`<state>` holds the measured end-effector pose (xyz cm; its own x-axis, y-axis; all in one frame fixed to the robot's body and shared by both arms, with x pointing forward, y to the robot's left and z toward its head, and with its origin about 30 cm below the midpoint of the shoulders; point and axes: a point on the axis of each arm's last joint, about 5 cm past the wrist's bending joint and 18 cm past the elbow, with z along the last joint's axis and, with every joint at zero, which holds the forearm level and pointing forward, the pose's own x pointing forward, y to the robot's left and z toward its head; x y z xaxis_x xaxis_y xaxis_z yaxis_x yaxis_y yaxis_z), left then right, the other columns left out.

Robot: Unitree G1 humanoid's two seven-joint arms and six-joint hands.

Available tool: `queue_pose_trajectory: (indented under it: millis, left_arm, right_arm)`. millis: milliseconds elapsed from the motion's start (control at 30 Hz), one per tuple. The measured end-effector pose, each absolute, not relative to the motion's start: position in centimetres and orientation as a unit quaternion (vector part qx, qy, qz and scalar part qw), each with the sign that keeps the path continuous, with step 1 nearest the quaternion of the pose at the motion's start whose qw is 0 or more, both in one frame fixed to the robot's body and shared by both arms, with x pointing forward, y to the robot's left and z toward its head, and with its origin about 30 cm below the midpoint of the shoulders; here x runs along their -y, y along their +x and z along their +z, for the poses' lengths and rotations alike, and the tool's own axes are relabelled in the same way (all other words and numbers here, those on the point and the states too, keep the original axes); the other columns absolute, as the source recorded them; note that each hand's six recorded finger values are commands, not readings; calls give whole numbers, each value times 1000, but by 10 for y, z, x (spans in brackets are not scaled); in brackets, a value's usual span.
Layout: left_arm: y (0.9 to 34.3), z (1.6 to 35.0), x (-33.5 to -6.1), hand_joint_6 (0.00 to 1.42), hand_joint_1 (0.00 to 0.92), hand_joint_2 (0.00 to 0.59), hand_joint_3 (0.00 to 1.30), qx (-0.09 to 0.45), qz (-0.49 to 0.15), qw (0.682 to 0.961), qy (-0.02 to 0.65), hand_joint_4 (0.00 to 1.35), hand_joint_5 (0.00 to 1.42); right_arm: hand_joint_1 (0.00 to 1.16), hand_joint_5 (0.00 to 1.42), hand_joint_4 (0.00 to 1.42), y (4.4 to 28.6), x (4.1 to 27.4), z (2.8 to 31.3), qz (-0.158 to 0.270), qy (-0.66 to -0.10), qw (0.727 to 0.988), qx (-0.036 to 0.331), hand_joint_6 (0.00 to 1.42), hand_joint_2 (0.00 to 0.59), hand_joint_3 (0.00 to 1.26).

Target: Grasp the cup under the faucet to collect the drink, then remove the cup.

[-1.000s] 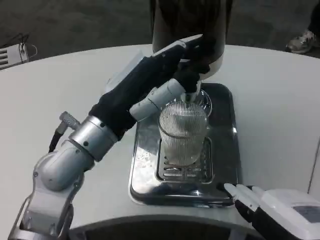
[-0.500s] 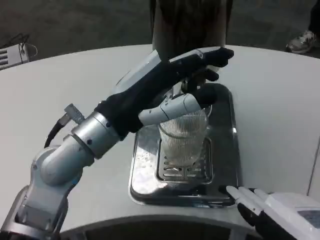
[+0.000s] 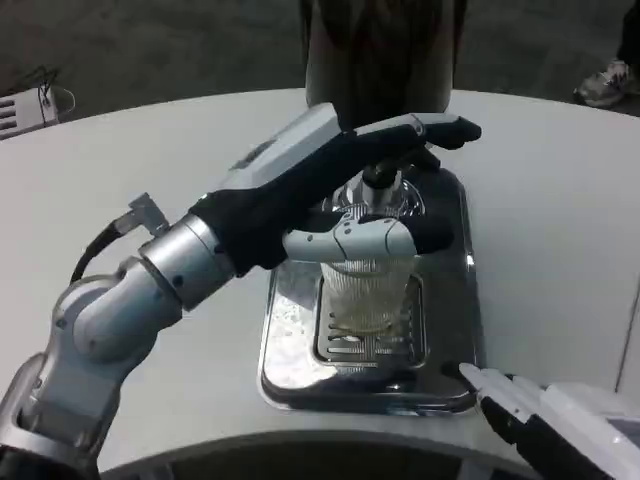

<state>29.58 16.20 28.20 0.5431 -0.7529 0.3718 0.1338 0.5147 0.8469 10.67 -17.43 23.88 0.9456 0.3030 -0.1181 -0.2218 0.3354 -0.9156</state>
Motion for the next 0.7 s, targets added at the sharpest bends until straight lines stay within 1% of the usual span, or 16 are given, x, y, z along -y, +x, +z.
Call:
queue_pose_trajectory:
  millis: [133, 200, 267, 367, 500, 700]
  left_arm:
    - [297, 283, -163, 269, 41, 79, 241, 385, -284, 779, 405, 208, 289]
    - [298, 284, -163, 270, 39, 79, 241, 384, -284, 779, 406, 208, 289]
    - [298, 283, -163, 270, 40, 79, 241, 384, -285, 779, 406, 208, 289]
    - [299, 283, -163, 270, 43, 78, 241, 383, -284, 779, 406, 208, 289]
    - [299, 284, -164, 270, 46, 78, 241, 385, -285, 778, 407, 208, 289]
    - [300, 286, -164, 273, 48, 78, 241, 386, -287, 774, 411, 208, 289]
  right_arm:
    - [632, 87, 0, 105, 181, 233, 131, -490, 861, 36, 25, 307, 0]
    - [663, 102, 0, 104, 185, 229, 107, -444, 888, 44, 38, 292, 0]
    - [683, 117, 0, 105, 187, 226, 91, -420, 901, 54, 67, 273, 0]
    - [694, 105, 0, 113, 190, 217, 67, -376, 922, 67, 72, 264, 0]
    - [712, 50, 0, 126, 191, 207, 60, -343, 935, 72, 66, 246, 0]
    - [727, 0, 0, 145, 186, 199, 62, -315, 943, 90, 13, 235, 0]
